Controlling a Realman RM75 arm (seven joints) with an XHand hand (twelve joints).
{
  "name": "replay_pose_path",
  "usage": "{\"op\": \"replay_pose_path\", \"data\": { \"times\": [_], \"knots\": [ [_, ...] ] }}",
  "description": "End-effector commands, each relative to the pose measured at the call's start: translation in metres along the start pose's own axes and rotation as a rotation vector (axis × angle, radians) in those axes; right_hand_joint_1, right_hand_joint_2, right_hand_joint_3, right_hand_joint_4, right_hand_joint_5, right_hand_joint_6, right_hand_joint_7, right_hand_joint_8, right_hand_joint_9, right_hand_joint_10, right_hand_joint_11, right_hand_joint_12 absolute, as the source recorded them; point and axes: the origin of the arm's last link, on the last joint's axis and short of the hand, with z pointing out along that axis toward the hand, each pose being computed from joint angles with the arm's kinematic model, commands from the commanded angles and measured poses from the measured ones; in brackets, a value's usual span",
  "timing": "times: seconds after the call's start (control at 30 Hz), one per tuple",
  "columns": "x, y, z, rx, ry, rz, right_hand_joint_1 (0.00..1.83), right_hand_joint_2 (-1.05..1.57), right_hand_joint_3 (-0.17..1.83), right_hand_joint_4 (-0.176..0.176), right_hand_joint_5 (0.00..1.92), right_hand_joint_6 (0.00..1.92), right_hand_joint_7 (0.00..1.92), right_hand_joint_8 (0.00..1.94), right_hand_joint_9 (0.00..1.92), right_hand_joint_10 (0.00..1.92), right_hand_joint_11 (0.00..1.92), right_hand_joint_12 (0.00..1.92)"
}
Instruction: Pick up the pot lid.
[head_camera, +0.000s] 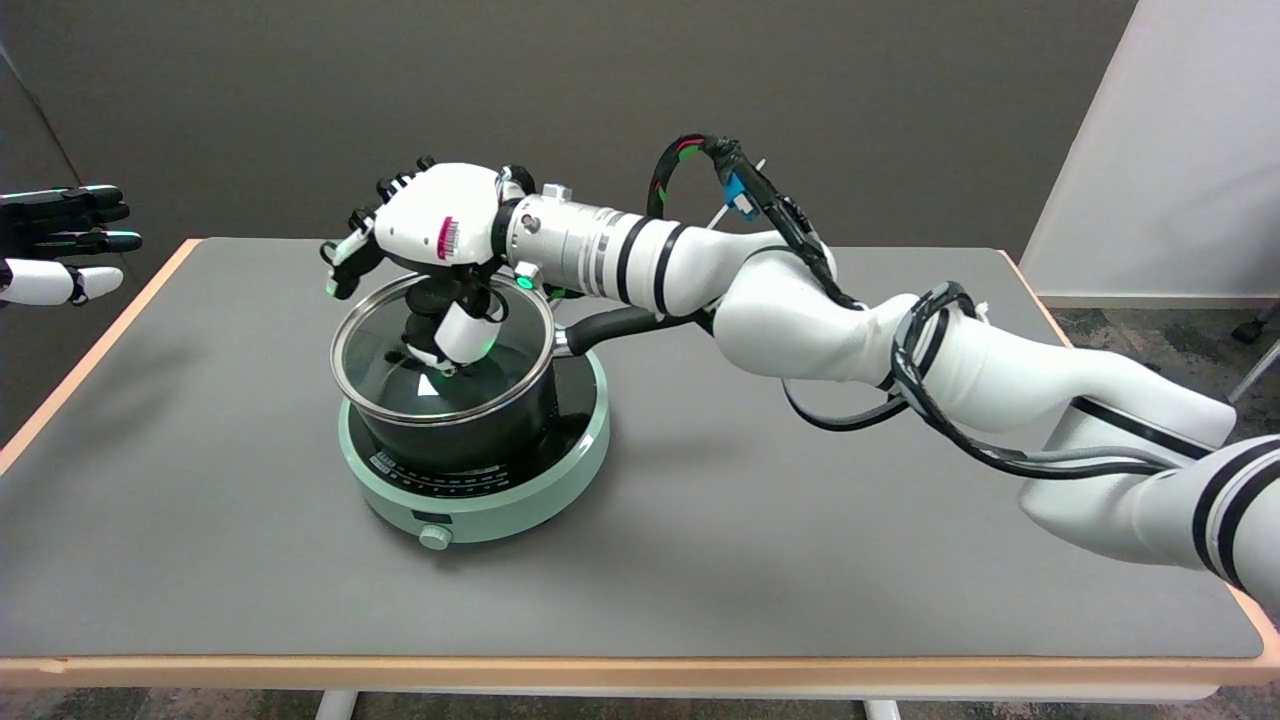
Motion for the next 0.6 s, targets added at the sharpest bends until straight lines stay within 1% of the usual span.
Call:
{"op": "replay_pose_path", "data": {
  "times": [0.03,0.1,0.6],
  "knots": [
    [-0.009,0.02,-0.003,-0.05,-0.034,-0.036,0.91,0.58,1.01,0.176,0.58,0.37,0.65,0.2,0.61,0.41,0.38,0.73],
    [-0.009,0.02,-0.004,-0.047,-0.035,-0.039,0.96,0.58,0.96,0.176,0.6,0.32,0.64,0.22,0.64,0.37,0.4,0.73],
    [-0.004,0.018,-0.017,-0.035,-0.025,-0.079,0.98,0.57,0.97,0.176,0.58,0.29,0.66,0.22,0.67,0.41,0.43,0.83]
  ]
}}
